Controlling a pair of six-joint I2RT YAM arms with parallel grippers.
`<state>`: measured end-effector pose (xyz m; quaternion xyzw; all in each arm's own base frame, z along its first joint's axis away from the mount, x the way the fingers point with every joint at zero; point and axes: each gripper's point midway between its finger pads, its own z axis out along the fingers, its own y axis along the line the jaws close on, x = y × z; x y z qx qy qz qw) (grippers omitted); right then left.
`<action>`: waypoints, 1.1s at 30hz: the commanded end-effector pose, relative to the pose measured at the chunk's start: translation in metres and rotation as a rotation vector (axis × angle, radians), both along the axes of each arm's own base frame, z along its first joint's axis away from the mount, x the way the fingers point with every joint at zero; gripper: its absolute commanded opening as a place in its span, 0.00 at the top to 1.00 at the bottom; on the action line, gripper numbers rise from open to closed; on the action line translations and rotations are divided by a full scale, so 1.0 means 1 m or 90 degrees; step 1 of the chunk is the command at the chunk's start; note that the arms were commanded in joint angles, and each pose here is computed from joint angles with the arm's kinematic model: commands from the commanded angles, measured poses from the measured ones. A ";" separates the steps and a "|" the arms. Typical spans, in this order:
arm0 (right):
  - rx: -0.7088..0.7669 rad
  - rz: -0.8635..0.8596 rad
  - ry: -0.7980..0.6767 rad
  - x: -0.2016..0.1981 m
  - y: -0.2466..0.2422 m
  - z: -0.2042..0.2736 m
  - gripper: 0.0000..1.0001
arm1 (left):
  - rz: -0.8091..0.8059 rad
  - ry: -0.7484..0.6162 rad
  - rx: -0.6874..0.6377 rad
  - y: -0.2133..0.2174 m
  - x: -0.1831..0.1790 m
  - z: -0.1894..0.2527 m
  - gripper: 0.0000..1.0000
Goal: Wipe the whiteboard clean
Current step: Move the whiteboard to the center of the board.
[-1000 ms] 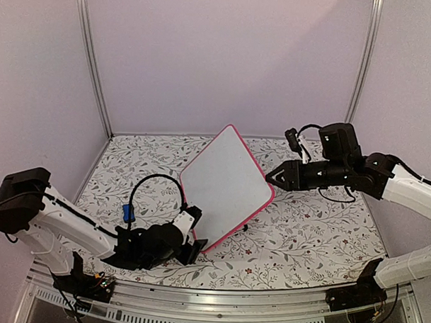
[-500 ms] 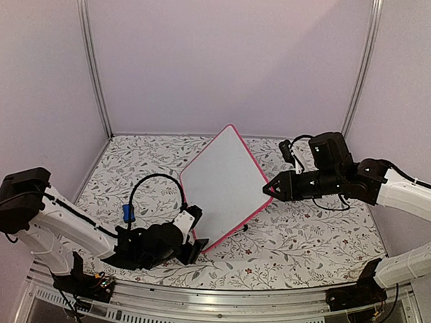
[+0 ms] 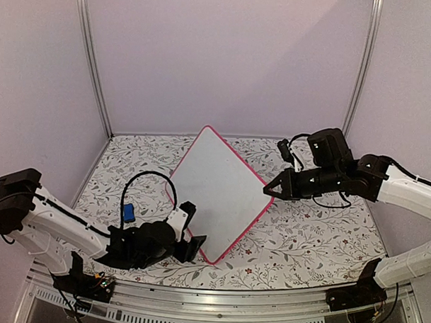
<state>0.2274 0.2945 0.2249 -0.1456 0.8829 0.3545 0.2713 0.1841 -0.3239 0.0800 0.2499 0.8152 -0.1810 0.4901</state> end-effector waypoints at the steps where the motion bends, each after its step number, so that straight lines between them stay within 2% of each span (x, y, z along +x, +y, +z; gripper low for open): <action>1: 0.025 -0.032 -0.065 0.021 0.000 0.041 1.00 | 0.025 -0.005 -0.030 0.010 -0.001 0.005 0.30; 17: 0.028 -0.026 -0.113 0.056 0.009 0.100 1.00 | 0.044 0.010 -0.009 0.018 -0.005 -0.012 0.29; 33: 0.010 -0.024 -0.120 0.081 0.002 0.121 1.00 | 0.019 0.000 0.023 0.001 -0.012 -0.018 0.29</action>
